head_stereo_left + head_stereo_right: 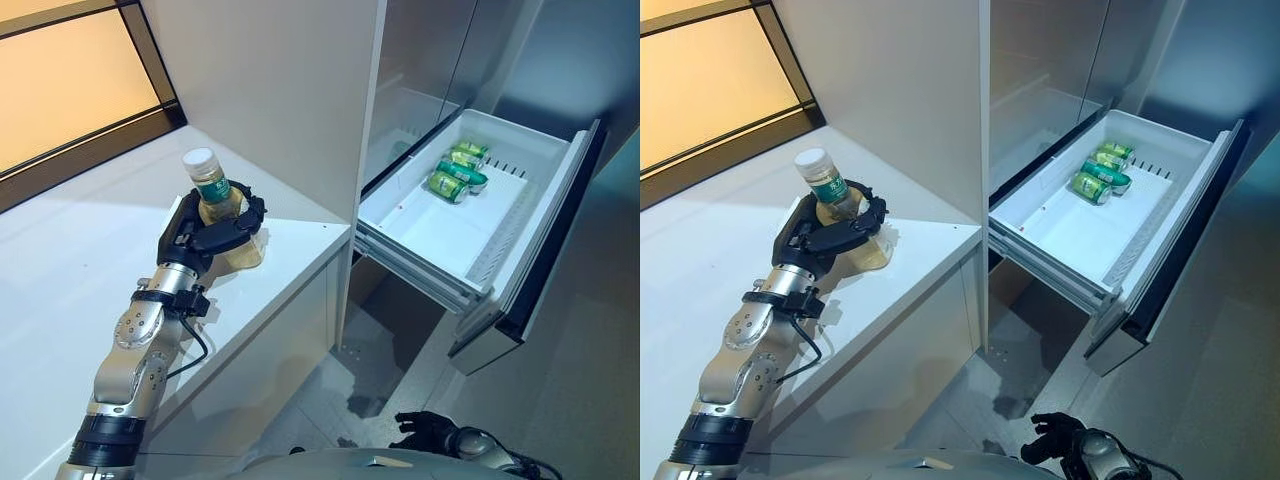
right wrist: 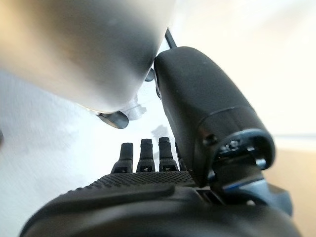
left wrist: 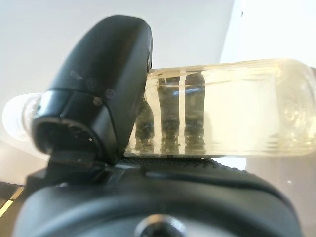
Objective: Put drinks into fridge and close the fridge
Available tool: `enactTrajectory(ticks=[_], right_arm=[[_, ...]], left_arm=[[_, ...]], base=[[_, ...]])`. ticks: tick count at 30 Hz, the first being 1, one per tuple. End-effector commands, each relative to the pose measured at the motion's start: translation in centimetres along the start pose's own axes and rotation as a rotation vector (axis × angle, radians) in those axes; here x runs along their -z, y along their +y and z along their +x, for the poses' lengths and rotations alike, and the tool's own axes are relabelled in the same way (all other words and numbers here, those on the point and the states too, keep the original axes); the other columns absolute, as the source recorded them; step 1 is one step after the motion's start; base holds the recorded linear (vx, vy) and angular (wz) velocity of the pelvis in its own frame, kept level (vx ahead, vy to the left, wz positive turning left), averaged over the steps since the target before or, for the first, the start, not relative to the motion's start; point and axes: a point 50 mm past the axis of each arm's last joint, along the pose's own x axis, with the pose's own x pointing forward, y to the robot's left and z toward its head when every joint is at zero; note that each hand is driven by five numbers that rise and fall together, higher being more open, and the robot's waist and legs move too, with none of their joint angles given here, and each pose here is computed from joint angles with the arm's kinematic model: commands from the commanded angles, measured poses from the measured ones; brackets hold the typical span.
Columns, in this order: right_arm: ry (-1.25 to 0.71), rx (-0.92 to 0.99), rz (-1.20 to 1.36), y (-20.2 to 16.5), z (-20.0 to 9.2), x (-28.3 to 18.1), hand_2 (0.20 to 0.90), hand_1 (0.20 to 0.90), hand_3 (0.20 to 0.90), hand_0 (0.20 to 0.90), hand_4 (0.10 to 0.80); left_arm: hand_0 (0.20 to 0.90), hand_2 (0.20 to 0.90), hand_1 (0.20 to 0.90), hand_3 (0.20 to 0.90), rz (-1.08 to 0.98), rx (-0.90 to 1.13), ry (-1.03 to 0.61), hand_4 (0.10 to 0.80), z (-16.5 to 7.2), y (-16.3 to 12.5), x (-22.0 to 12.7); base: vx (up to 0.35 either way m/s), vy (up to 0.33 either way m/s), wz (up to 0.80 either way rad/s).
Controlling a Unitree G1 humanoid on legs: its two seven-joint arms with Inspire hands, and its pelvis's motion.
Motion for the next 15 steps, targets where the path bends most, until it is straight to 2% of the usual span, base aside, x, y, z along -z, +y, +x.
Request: enactTrajectory(ticks=[1,6,15], right_arm=[[-0.068,-0.047,-0.162,-0.1,-0.3,-1.8,0.9,0.9,0.9,0.9,0.8],[-0.234,-0.037,-0.272,-0.5,-1.2,-6.4,0.9,0.9,0.9,0.9,0.8],[-0.549,-0.051,-0.242,-0.9,-4.0,-11.6,0.9,0.9,0.9,0.9,0.8]], left_arm=[[0.3,0.3,0.3,0.2,-0.005,0.18,-0.462,0.1,1.4,-2.5,-7.9],[0.3,0.3,0.3,0.2,-0.024,0.245,-0.541,0.1,1.3,-3.4,-9.0],[0.3,0.3,0.3,0.2,0.023,0.255,-0.735,0.1,0.8,-3.5,-11.6]], base=[[0.0,0.0,0.0],[0.0,0.0,0.0],[0.0,0.0,0.0]])
